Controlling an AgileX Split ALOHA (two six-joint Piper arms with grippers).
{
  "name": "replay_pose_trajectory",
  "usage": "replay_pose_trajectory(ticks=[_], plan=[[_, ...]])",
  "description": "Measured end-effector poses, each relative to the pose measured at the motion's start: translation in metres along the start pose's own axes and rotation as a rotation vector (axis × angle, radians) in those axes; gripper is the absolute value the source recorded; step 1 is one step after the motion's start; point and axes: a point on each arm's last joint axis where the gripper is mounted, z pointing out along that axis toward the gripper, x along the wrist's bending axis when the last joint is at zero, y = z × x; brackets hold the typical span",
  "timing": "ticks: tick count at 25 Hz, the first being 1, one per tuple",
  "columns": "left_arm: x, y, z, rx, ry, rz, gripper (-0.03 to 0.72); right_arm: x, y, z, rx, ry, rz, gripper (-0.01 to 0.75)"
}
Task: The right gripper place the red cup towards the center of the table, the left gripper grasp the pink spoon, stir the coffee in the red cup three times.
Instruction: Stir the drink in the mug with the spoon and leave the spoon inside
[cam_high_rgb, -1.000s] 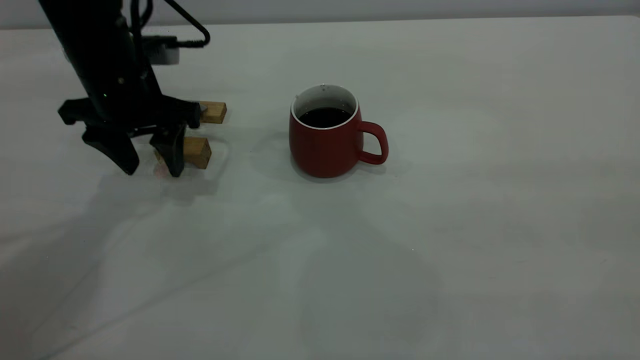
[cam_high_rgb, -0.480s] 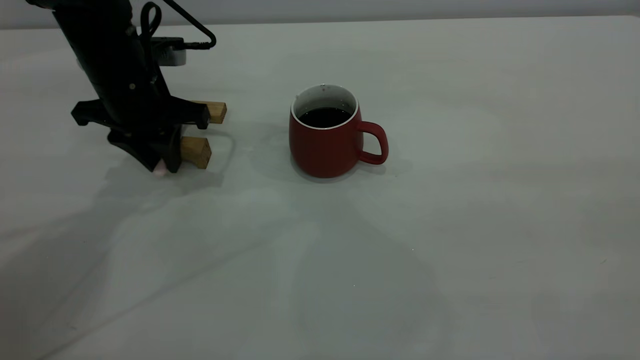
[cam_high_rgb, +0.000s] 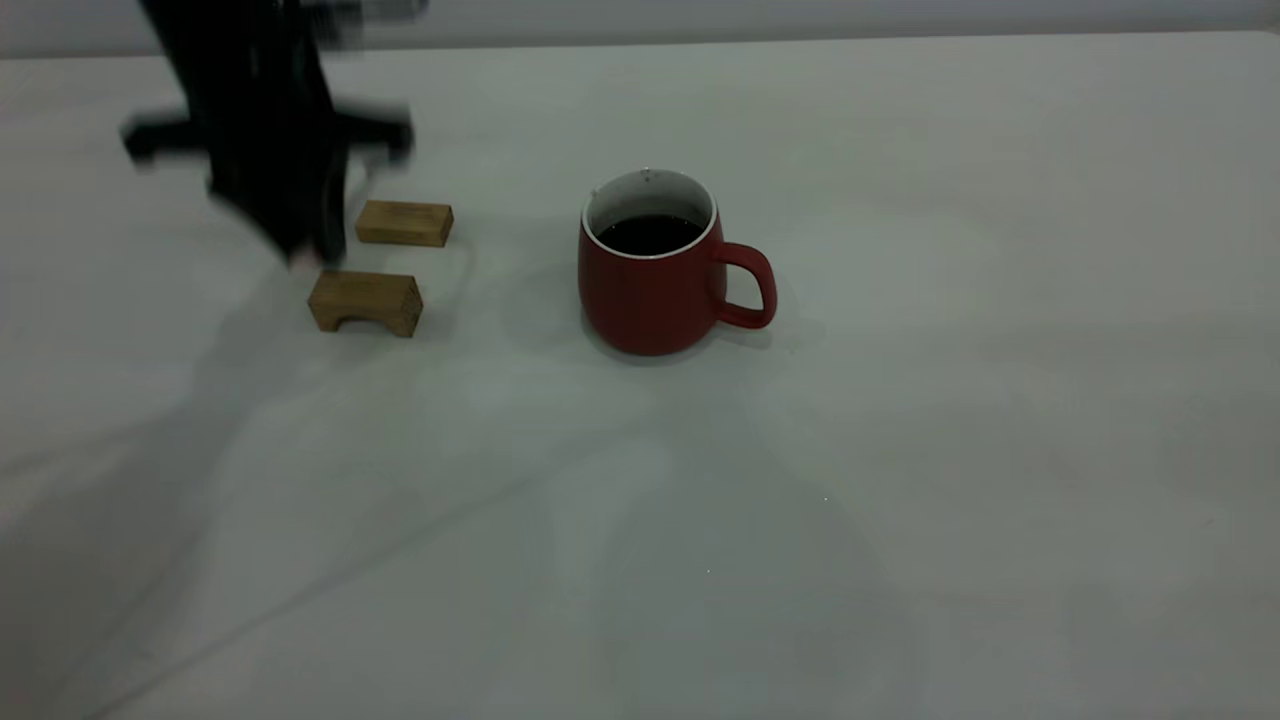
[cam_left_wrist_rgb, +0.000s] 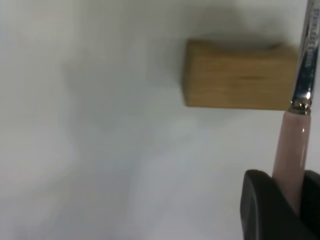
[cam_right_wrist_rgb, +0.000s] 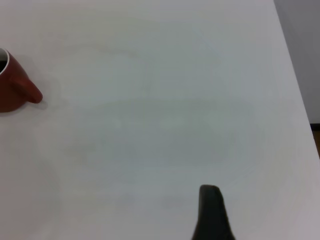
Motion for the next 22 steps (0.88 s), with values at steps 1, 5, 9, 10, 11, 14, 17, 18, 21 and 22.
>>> replay_pose_trajectory(ticks=[1, 5, 9, 10, 11, 14, 17, 18, 21, 22], plan=[[-0.004, 0.006, -0.022, -0.02, -0.024, -0.074, 0.166, 0.0, 0.0, 0.0, 0.0, 0.0, 0.001, 0.584], [-0.02, 0.011, -0.092, 0.034, -0.152, -0.503, 0.166, 0.0, 0.0, 0.0, 0.0, 0.0, 0.001, 0.584], [-0.044, 0.015, -0.128, 0.184, -0.376, -0.99, 0.166, 0.0, 0.0, 0.0, 0.0, 0.0, 0.001, 0.584], [-0.049, 0.016, -0.134, 0.23, -0.426, -1.076, 0.166, 0.0, 0.0, 0.0, 0.0, 0.0, 0.001, 0.584], [-0.055, 0.016, -0.139, 0.301, -0.481, -1.168, 0.166, 0.0, 0.0, 0.0, 0.0, 0.0, 0.001, 0.584], [-0.071, 0.015, -0.148, 0.513, -0.61, -1.33, 0.166, 0.0, 0.0, 0.0, 0.0, 0.0, 0.001, 0.584], [-0.087, 0.017, -0.145, 0.697, -0.696, -1.375, 0.166, 0.0, 0.0, 0.0, 0.0, 0.0, 0.001, 0.584], [-0.092, 0.019, -0.14, 0.756, -0.715, -1.384, 0.166, 0.0, 0.0, 0.0, 0.0, 0.0, 0.001, 0.584], [-0.101, 0.024, -0.121, 0.871, -0.736, -1.405, 0.166, 0.0, 0.0, 0.0, 0.0, 0.0, 0.001, 0.584], [-0.102, 0.027, -0.113, 0.89, -0.737, -1.407, 0.166, 0.0, 0.0, 0.0, 0.0, 0.0, 0.001, 0.584]])
